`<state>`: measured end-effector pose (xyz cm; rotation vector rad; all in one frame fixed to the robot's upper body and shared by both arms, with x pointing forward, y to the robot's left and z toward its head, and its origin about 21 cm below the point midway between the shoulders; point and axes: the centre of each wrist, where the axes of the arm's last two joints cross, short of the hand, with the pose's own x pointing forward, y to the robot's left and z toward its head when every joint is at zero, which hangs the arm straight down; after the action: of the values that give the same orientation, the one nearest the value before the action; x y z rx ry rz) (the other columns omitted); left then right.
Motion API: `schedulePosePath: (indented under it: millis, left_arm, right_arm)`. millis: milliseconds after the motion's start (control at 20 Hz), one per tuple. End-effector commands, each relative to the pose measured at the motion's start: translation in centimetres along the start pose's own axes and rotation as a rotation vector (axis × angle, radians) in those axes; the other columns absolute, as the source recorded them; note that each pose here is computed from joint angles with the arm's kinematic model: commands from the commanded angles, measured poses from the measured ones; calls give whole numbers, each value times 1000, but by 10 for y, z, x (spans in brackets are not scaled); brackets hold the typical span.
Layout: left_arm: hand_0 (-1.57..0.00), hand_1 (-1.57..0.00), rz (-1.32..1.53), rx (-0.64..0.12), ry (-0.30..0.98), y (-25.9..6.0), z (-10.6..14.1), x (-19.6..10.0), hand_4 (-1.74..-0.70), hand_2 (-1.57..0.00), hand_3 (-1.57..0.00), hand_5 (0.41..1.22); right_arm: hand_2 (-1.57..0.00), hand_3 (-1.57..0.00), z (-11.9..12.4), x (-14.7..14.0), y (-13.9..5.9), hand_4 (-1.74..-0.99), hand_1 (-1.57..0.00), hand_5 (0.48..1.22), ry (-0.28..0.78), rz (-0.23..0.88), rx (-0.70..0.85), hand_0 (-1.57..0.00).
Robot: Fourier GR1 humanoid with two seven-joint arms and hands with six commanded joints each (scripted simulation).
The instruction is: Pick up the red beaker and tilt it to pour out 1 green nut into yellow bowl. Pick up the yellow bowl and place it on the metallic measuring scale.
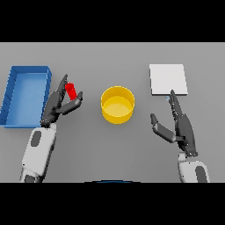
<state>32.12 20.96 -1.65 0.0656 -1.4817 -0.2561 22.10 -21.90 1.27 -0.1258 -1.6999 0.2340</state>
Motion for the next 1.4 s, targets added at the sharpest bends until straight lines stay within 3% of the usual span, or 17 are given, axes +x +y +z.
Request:
schedulePosePath:
  millis: [0, 300, 500, 550, 600, 700, 850, 950, 1050, 1350]
  left_arm:
    - [1, 1, -2, -2, -7, 2, -5, 2, -1319, 1, 1, 711]
    - [1, 1, -12, -20, 14, -5, -23, 3, -1322, 1, 1, 710]
    - [1, 1, 9, -29, -23, -11, -29, -1, -1389, -30, -3, 752]
    - [-81, -84, 31, -19, -25, -15, -31, -1, -1416, -122, -75, 770]
    - [-253, -276, 42, -1, -11, -15, -34, 2, -1444, -307, -220, 795]
    - [-681, -701, 41, 28, -4, -20, -35, 0, -1441, -715, -706, 949]
    - [-1115, -1125, -13, 49, -33, -24, -35, 1, -1443, -1133, -1128, 1082]
    - [-1279, -1286, 2, 44, -46, -27, -36, -1, -1447, -1290, -1288, 1132]
    - [-1384, -1388, 12, 59, -65, -29, -36, 0, -1553, -1391, -1390, 1129]
    - [-1522, -1523, 4, 86, -154, -20, -40, 21, -1692, -1524, -1523, 1100]
  right_arm:
    - [1, 1, -2, 1, 0, -1333, 1, 687, -3, 10, -5, 1]
    - [1, 1, 1, 1, 1, -1315, 1, 682, 8, 7, -14, 1]
    - [1, 1, -1, 3, 0, -1295, 1, 683, 1, 15, -11, 1]
    - [1, 1, 0, 1, -2, -1291, 1, 684, 0, 24, -12, 1]
    - [1, 1, 3, 1, -1, -1289, 1, 684, -9, 20, -14, 1]
    - [1, 1, 2, 0, -1, -1285, 1, 683, 1, 17, -15, 1]
    - [1, 1, 1, -2, 3, -1290, 1, 684, 10, 9, -11, 1]
    - [1, 1, -2, -2, 3, -1293, 1, 682, -4, 11, -2, 1]
    - [1, 1, -2, 0, 1, -1303, 1, 682, -10, 1, -3, 1]
    - [1, 1, -2, -2, 1, -1254, 1, 667, -17, 32, 1, 1]
